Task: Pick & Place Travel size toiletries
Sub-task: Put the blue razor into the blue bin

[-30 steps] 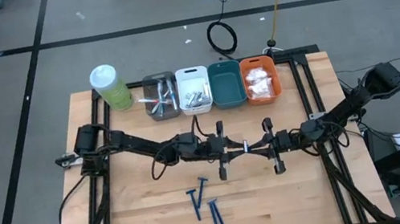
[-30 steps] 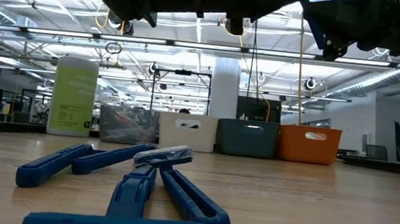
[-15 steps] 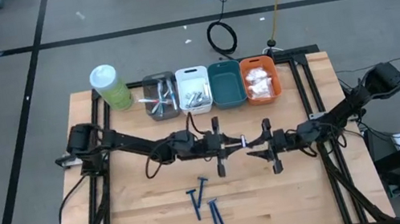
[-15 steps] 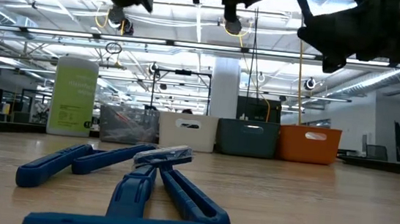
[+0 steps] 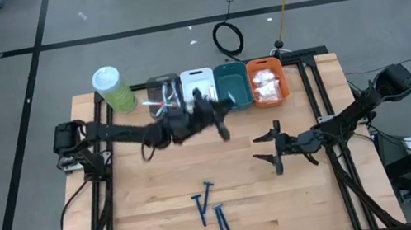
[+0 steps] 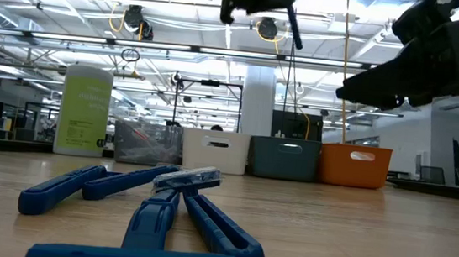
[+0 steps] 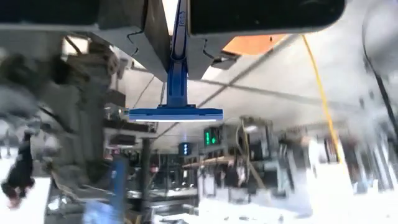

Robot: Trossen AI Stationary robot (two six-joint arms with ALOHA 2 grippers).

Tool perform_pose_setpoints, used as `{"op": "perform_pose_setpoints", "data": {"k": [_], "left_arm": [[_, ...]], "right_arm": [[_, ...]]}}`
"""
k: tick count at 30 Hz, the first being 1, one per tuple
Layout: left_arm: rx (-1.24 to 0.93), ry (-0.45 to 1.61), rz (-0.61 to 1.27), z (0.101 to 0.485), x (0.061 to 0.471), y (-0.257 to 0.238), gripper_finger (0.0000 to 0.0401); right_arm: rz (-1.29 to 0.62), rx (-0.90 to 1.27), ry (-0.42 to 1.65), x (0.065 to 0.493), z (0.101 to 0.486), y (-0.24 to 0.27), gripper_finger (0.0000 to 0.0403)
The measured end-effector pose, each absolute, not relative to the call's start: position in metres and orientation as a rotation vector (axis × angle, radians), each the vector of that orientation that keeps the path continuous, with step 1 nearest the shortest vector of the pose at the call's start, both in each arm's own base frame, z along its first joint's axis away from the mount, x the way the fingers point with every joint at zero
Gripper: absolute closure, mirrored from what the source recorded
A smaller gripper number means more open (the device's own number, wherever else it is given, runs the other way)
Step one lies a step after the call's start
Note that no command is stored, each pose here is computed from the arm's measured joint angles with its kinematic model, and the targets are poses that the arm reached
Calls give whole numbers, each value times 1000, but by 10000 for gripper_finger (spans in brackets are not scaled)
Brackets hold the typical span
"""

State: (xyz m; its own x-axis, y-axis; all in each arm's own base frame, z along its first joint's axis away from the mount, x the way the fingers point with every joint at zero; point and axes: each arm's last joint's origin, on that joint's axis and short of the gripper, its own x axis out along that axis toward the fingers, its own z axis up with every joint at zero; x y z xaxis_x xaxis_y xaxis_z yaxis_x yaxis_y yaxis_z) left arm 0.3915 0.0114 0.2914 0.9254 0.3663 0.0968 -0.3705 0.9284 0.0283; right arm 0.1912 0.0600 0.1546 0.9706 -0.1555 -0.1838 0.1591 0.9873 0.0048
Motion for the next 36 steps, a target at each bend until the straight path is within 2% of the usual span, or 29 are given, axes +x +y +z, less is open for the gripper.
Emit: {"op": "perform_pose_setpoints", "data": {"k": [6, 11, 16, 20, 27, 36], "left_arm": [[-125, 94, 451, 282, 410, 81, 390], [-218, 152, 502, 264, 430, 127, 388], [-234, 228, 522, 233, 440, 152, 384], [-264, 214, 556, 229, 438, 166, 369], [-281, 233, 549, 229, 435, 170, 318], [-253, 321, 503, 224, 433, 165, 211]], "right_arm": [[-191, 39, 232, 190, 152, 55, 171], [-193, 31, 250, 189, 150, 54, 171], [-191, 31, 251, 189, 150, 54, 171], [-190, 37, 245, 189, 150, 54, 172], [-191, 47, 247, 189, 150, 54, 171], [-190, 49, 243, 189, 150, 54, 170]]}}
